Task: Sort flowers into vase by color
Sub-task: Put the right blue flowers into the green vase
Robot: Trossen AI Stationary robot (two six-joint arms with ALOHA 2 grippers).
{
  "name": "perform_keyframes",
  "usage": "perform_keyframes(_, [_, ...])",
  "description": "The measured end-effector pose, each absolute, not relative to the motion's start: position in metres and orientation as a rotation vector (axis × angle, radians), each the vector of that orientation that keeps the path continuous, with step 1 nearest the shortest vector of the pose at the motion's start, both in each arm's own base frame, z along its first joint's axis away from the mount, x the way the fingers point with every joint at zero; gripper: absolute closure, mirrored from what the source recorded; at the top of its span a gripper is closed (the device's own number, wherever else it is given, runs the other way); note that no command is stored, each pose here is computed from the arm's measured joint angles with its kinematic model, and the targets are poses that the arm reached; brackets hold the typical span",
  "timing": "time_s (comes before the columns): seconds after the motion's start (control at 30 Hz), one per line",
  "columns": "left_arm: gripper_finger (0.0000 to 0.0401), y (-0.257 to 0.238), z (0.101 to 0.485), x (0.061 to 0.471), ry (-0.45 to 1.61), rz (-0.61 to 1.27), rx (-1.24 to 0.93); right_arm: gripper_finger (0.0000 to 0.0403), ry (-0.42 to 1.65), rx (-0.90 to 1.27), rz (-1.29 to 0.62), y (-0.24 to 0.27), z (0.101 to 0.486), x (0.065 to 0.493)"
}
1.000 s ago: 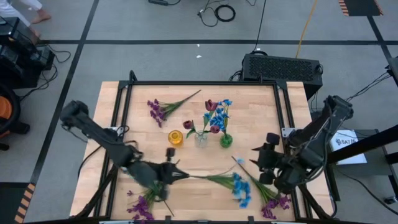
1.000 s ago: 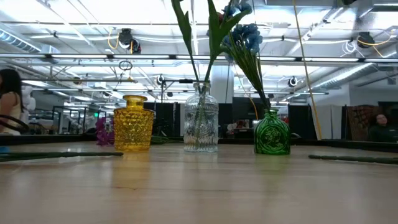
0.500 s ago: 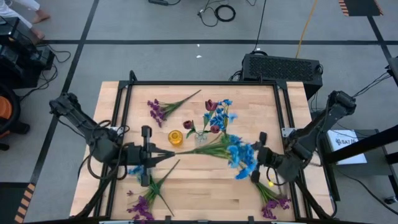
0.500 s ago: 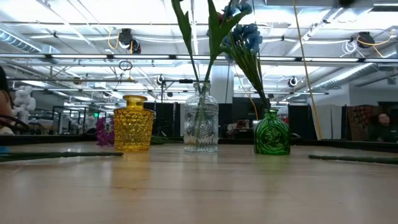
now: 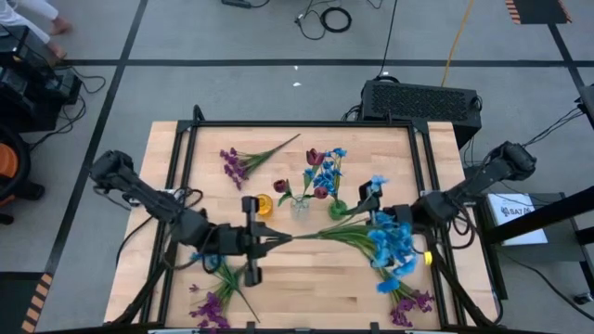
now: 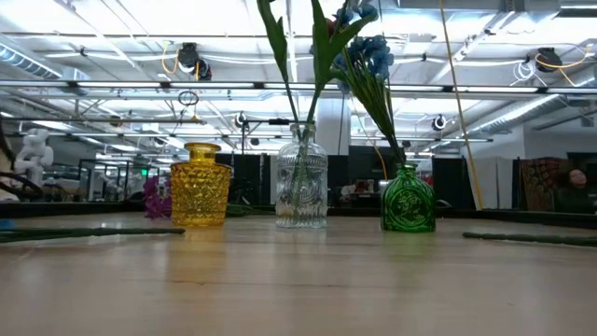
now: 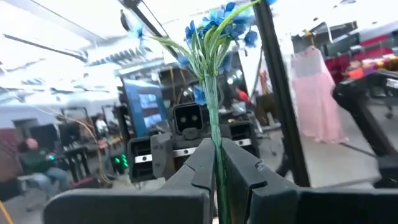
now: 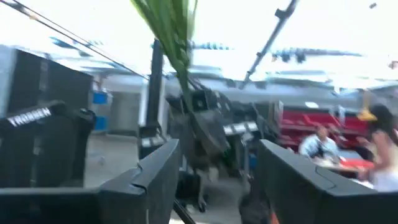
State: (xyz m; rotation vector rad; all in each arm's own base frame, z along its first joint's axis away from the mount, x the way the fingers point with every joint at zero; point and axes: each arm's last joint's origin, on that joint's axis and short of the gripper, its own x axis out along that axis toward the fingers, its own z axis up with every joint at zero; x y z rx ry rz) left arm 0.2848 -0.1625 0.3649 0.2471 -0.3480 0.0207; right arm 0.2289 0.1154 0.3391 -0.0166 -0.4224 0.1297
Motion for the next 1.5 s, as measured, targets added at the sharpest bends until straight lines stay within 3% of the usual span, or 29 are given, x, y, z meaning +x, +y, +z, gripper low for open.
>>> perform_keyframes(0.37, [0.0381,-0.163,0.329,0.323,-0.433,0.061,0.225,0.0149,-0.649,-0.023,0.243,0.12,0.346,0.229])
perform_keyframes(0.8, [0.0381,-0.16,0.315,0.335,-0.418,0.076,0.229,0.0151,-0.741,-0.043,0.269,0.125,0.348,0.233])
perform_keyframes(0.93, [0.0381,-0.159,0.315,0.335,-0.416,0.079,0.231,0.0175,-0.76,-0.073,0.305,0.128,0.351,0.236])
perform_keyframes(1.33, [0.0381,-0.158,0.315,0.336,-0.43,0.051,0.209,0.0307,-0.755,-0.076,0.294,0.129,0.353,0.238])
perform_keyframes(1.5, [0.0381,-0.158,0.315,0.336,-0.432,0.046,0.209,0.032,-0.731,-0.077,0.226,0.128,0.352,0.239])
